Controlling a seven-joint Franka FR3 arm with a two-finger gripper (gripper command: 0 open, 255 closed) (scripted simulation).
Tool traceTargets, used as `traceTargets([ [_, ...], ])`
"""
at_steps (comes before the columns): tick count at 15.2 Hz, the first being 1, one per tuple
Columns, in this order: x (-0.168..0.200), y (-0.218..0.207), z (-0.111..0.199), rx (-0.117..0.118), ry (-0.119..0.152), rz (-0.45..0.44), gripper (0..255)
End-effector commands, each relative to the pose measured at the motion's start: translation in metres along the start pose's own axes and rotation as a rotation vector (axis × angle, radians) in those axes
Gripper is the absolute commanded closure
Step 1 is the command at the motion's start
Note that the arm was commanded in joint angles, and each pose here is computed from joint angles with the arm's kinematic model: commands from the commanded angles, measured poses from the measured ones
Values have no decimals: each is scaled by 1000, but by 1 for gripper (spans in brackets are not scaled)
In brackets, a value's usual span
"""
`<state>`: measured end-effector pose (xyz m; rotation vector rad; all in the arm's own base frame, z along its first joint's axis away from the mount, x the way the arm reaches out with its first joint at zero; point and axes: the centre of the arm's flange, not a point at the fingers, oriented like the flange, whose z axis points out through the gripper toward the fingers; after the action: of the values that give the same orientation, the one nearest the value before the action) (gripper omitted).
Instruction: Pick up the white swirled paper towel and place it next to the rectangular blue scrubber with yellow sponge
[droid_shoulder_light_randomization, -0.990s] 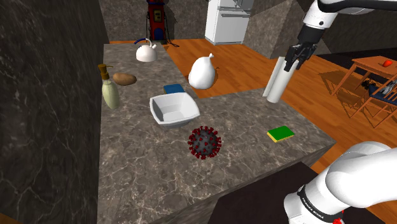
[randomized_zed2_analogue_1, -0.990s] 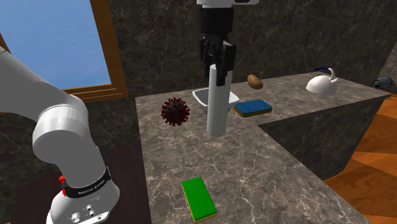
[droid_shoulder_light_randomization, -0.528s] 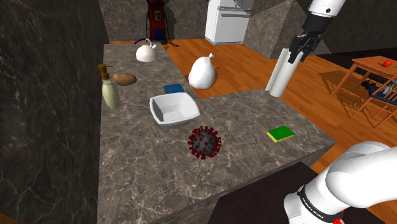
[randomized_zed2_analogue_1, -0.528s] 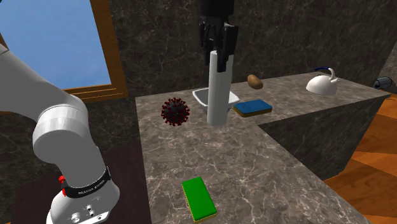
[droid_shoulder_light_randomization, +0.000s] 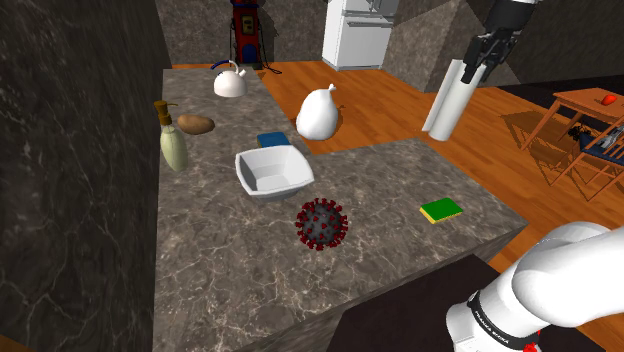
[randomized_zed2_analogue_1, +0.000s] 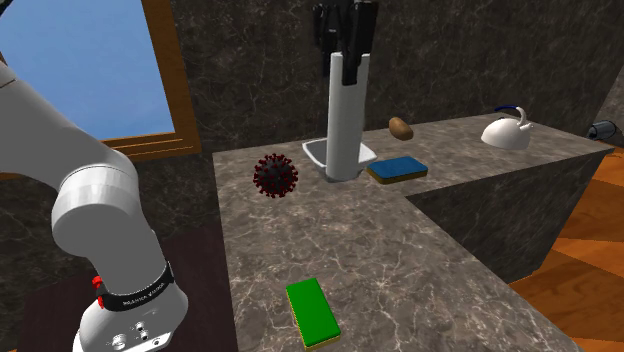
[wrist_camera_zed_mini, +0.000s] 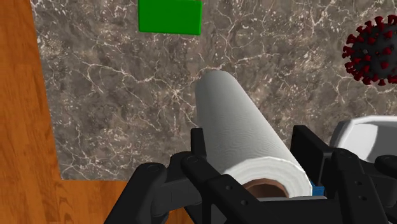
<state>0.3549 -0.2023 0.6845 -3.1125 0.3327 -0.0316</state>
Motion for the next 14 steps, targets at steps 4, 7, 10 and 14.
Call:
traceTargets([
  [4,33,-35,19,0,0,0,255],
  [7,57,-61,37,0,0,0,255],
  [10,81,-87,55,0,0,0,255],
  [14,113,-121,79,0,0,0,255],
])
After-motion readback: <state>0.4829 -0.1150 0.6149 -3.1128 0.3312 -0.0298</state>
